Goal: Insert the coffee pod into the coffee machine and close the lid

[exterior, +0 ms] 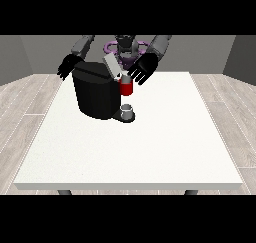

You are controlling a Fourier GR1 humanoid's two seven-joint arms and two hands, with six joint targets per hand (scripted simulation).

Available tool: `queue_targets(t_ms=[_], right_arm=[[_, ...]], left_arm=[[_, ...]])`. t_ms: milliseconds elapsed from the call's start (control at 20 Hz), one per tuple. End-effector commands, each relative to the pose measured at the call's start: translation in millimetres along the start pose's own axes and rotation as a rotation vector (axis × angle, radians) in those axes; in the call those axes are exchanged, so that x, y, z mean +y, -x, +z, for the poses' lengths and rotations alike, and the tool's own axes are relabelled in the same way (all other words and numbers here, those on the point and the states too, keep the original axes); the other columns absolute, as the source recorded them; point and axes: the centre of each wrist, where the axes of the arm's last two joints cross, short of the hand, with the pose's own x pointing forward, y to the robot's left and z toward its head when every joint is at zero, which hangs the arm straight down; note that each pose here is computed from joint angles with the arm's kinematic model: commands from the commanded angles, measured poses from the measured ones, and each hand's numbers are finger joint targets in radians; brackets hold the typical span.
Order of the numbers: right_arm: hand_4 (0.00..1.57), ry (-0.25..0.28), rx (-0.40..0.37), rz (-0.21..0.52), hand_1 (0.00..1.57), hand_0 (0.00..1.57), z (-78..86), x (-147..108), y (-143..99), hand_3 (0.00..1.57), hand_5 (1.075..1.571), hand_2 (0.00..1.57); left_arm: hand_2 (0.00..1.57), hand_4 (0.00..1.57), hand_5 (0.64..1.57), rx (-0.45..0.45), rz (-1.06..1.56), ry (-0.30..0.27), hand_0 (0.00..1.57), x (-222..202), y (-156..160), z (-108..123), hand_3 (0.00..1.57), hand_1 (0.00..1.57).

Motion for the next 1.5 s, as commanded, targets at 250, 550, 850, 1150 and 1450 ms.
queue_targets(t_ms=[250,550,850,1150,1450], right_arm=[[0.44,0.007,-0.031,-0.006,0.0,0.0,-1.7,3,1,0.0,1.571,0.0],[0.46,0.012,-0.015,-0.016,0.0,0.0,3.4,20,-4,0.0,1.571,0.0],[0.41,-0.032,-0.024,-0.005,0.0,0.0,8.8,4,6,0.0,1.571,0.0],[0.36,-0.007,-0.001,0.001,0.0,0.0,10.9,5,14,0.0,1.571,0.0],[0.38,0.04,0.025,-0.012,0.0,0.0,10.6,-15,23,0.0,1.571,0.0]], left_arm=[[1.12,0.38,1.571,-0.012,-0.05,-0.004,1.07,4,-5,-1,0.95,1.07],[1.12,0.37,1.571,0.001,-0.042,-0.001,1.07,2,-2,-1,0.93,1.07],[0.0,0.0,1.571,-0.015,-0.145,0.042,0.0,5,11,5,0.0,0.0],[0.0,0.0,1.571,0.012,-0.142,0.067,0.0,24,-2,-1,0.0,0.0],[0.0,0.0,1.571,-0.012,-0.147,0.1,0.0,-7,1,2,0.0,0.0]])
